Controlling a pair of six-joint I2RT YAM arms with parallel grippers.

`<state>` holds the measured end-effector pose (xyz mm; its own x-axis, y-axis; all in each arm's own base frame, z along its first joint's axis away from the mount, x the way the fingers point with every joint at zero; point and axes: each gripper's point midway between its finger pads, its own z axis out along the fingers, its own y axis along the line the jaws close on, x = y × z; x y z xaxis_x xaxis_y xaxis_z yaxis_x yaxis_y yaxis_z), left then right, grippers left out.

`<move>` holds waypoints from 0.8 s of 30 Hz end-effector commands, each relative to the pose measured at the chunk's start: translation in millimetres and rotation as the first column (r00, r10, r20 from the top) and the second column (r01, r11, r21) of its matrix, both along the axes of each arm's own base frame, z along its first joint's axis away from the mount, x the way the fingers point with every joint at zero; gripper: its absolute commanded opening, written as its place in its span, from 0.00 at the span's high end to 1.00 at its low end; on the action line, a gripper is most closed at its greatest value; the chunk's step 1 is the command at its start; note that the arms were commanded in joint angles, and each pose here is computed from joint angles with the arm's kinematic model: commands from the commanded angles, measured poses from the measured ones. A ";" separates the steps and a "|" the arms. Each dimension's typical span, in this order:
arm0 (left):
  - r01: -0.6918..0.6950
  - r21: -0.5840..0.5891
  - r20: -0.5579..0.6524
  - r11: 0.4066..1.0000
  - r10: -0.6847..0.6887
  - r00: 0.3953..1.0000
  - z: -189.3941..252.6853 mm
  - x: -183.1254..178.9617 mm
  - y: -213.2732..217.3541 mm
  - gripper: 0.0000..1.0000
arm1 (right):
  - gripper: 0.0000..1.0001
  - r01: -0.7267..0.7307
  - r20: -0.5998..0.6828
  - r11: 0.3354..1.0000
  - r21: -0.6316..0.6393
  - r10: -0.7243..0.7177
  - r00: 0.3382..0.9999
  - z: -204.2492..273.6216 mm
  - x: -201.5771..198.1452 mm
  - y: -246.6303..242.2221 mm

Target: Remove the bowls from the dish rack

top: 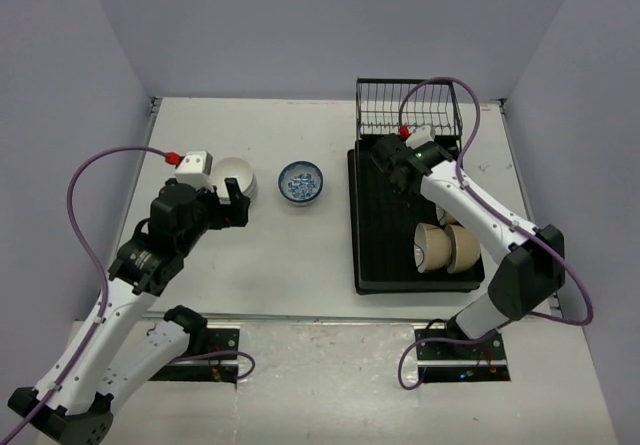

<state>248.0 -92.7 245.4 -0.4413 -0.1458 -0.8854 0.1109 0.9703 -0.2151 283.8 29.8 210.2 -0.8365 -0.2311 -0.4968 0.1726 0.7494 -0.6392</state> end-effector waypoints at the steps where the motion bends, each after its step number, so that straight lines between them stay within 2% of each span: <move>1: 0.029 -0.003 0.045 1.000 -0.029 0.999 7.1 0.9 -2.4 0.00 | 0.07 0.009 0.050 0.999 -0.051 -0.007 0.999 0.2 33.0 -0.2; 6: 0.029 0.005 0.055 1.000 -0.029 0.998 7.3 -1.3 0.1 0.00 | 0.16 0.043 -0.018 0.992 -0.118 -0.046 0.999 -23.4 39.3 -16.0; 11: 0.063 -0.003 0.057 0.998 -0.062 0.996 8.4 -2.5 -5.6 0.00 | 0.25 0.064 -0.018 0.985 -0.161 -0.068 0.998 -30.2 43.7 -24.7; 14: 0.082 -0.012 0.070 0.997 -0.081 0.994 11.2 -5.1 -8.2 0.00 | 0.34 0.073 -0.019 0.981 -0.180 -0.077 0.997 -34.7 46.6 -29.2; 18: 0.104 -0.024 0.089 0.994 -0.101 0.991 13.6 -9.3 -10.2 0.00 | 0.41 0.060 -0.063 0.979 -0.197 -0.073 0.995 -49.1 43.2 -31.9; 20: 0.105 -0.025 0.091 0.994 -0.103 0.991 14.0 -10.3 -10.1 0.00 | 0.52 0.057 -0.065 0.977 -0.206 -0.072 0.995 -52.6 44.3 -32.2; 24: 0.115 -0.031 0.101 0.993 -0.111 0.989 17.6 -11.8 -11.1 0.00 | 0.57 0.061 -0.074 0.971 -0.231 -0.080 0.994 -56.4 42.7 -35.8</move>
<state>232.7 -100.1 251.4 -0.4117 -0.1383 -0.9008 0.2037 0.9495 -0.2388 321.2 -0.6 150.7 -0.9003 -0.2648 -0.3454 0.1238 0.6050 -0.7865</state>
